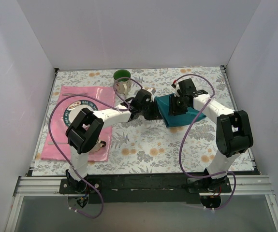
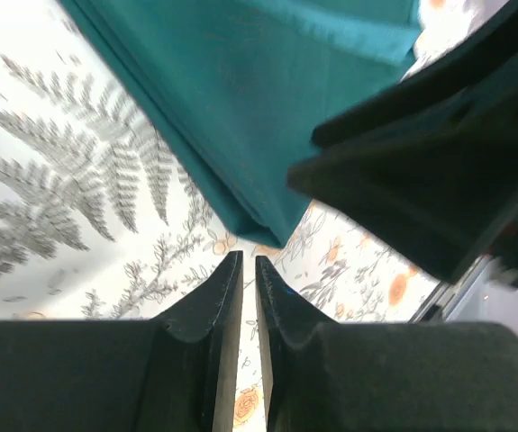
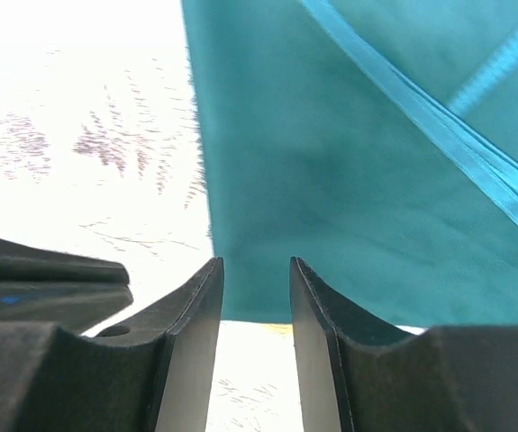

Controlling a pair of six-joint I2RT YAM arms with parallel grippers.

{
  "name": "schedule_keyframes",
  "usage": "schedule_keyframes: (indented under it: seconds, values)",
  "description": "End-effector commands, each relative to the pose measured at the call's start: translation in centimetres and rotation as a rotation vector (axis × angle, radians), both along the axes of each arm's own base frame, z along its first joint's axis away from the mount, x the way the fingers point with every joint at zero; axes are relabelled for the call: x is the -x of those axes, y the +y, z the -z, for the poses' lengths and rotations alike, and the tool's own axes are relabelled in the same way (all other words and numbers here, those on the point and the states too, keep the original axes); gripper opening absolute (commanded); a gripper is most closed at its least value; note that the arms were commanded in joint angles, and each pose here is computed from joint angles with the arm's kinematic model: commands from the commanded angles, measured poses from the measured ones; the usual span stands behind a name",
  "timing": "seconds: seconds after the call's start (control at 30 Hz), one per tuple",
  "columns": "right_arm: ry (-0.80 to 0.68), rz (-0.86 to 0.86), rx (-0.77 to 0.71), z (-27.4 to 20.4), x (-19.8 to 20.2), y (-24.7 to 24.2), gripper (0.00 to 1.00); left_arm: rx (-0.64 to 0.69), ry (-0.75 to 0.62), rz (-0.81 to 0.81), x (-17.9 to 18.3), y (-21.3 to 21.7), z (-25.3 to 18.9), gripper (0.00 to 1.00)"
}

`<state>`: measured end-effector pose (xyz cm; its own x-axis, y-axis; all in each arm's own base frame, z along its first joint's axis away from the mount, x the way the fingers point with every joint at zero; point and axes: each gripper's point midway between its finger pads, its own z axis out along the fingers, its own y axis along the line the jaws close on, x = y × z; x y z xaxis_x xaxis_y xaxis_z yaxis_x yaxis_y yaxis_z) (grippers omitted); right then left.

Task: Fold the napkin, place the utensils inside, and roll it up
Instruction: Fold the napkin

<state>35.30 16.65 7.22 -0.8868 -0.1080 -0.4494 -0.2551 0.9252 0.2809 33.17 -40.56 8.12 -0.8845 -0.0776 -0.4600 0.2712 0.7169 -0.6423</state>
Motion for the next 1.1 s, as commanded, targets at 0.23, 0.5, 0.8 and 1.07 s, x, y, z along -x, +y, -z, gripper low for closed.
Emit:
schedule_keyframes:
  seconds: [0.23, 0.5, 0.8, 1.07]
  values:
    - [-0.005, -0.089, -0.027, 0.4, 0.4, 3.8, 0.31, 0.104, -0.066, -0.082, -8.7, 0.1, -3.3, 0.09]
    - [0.034, -0.081, 0.02, 3.0, 1.1, 3.4, 0.3, 0.087, -0.033, -0.078, -10.8, -1.0, 0.1, 0.09]
    - [-0.033, -0.104, 0.063, 0.1, 0.2, 3.6, 0.42, 0.043, -0.107, -0.217, -13.7, 2.2, -4.9, 0.12]
    - [-0.088, -0.188, 0.212, -0.8, -0.7, 4.1, 0.63, 0.117, -0.118, -0.29, -11.8, 5.0, -11.9, 0.4]
